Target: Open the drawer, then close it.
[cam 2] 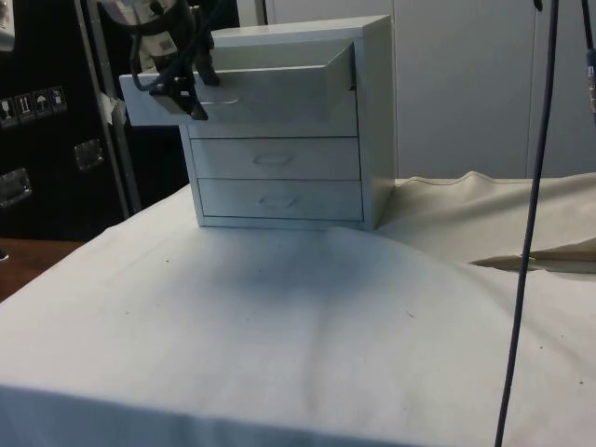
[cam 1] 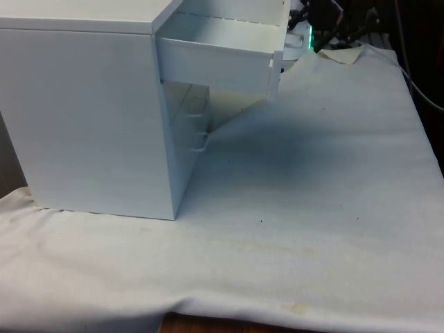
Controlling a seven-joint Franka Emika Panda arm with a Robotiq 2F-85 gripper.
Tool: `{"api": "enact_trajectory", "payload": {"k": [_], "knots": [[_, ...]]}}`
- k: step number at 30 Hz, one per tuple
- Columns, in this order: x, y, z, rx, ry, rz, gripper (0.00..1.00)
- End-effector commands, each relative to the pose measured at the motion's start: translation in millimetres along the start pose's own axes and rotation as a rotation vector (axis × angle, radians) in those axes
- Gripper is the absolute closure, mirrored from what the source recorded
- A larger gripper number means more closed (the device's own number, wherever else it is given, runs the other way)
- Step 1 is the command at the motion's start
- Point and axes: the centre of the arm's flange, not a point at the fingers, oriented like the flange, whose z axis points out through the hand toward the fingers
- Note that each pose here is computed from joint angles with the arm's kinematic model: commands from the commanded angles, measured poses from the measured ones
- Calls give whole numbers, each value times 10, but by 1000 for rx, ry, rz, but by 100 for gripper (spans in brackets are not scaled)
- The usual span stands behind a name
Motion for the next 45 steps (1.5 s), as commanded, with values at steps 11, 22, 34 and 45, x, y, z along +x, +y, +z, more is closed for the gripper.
{"api": "enact_trajectory", "payload": {"k": [11,22,34,45], "knots": [[-31,-147,-64,11,2,7,0],[-78,-360,-151,25,12,24,0],[-71,-374,-89,74,8,42,0],[-50,-250,39,118,-10,55,0]]}}
